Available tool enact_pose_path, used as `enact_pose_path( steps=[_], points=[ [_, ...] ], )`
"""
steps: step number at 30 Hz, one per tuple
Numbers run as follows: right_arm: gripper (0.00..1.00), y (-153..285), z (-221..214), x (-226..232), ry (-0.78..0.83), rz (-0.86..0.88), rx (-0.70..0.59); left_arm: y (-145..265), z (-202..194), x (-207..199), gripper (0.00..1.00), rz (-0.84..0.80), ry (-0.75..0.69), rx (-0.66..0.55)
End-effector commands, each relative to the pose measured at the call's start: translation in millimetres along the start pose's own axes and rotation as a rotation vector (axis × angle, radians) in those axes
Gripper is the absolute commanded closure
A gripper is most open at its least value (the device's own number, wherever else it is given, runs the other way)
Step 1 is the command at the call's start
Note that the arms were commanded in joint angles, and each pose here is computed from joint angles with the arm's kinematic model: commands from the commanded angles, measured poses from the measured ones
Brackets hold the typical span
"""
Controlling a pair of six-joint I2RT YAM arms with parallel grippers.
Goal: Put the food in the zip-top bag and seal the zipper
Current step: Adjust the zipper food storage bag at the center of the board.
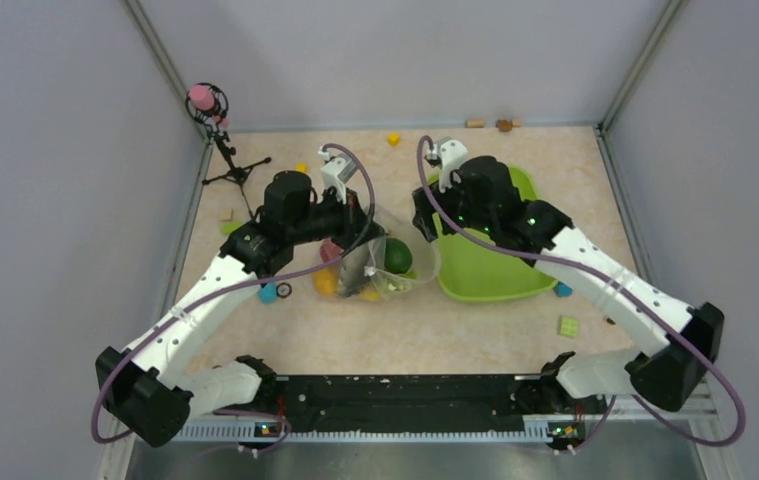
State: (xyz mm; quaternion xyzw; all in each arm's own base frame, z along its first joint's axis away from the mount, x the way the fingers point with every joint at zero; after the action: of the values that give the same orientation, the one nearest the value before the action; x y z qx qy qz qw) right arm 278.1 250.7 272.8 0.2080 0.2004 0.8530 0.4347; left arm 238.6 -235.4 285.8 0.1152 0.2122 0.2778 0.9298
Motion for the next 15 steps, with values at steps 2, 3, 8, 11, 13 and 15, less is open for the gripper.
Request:
enact_pose_path(
  steps=[2, 3, 8, 11, 13, 15],
  points=[
    [0.27, 45, -1, 5, -0.107, 0.053, -0.145, 2, 1, -8, 1.0, -0.049, 0.006, -0.012],
    [0.26, 47, -10, 8, -0.123, 0.086, -0.149, 2, 0, -9, 1.0, -0.059, 0.01, -0.008],
    [0.26, 41, -34, 16, -0.16, 0.165, -0.131, 2, 0, -14, 1.0, -0.093, 0.017, -0.005],
    [0.26, 25, -24, 14, -0.181, 0.136, -0.157, 0, -2, -19, 1.0, -0.139, 0.026, 0.009],
    [0.32, 10, -18, 13, -0.211, 0.106, -0.157, -1, -4, -22, 1.0, -0.174, 0.028, 0.017],
    [0.61, -6, -13, 8, -0.242, 0.051, -0.163, -2, -4, -24, 1.0, -0.197, 0.029, 0.021]
  ],
)
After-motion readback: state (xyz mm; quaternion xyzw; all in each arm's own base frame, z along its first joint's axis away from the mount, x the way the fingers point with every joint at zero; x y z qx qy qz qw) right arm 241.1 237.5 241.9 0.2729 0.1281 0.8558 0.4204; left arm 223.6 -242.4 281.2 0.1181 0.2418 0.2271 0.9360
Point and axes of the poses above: each gripper's point midway between its finger pads, its own y axis back along the fingers, its own x axis along the line the jaws close on, z = x × y, the point moved 3 cm from there along y, back along the fingers, and after that the axes turned 10 degrees about -y, right-handed, at the moved point
